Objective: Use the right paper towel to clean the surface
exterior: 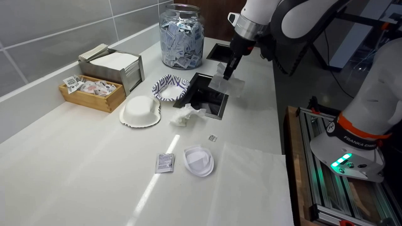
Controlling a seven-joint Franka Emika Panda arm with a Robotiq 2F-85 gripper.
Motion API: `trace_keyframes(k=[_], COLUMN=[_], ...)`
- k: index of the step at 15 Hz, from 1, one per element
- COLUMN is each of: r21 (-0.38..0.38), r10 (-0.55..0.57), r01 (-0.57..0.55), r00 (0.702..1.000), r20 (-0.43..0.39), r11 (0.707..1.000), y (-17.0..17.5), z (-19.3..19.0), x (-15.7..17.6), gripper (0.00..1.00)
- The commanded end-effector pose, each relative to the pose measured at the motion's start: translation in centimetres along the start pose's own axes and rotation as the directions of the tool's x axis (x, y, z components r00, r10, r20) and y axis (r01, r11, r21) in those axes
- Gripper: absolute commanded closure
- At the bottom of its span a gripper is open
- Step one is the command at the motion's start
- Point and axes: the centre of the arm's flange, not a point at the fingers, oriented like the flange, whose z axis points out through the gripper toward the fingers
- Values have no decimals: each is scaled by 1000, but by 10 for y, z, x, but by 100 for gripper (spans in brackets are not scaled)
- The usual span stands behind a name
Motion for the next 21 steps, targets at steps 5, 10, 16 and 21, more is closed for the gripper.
trace_keyframes(k=[5,10,16,21], r21=[25,43,41,38], r10=[11,-4,-26,-32], r01=[-9,8,30,35], r00=[997,996,997,996], r20=[-83,-94,-79,-78], r11=[1000,999,999,999], y=[6,1,-2,-4], z=[-1,6,14,13], x=[28,46,55,55], gripper=[97,63,20,0])
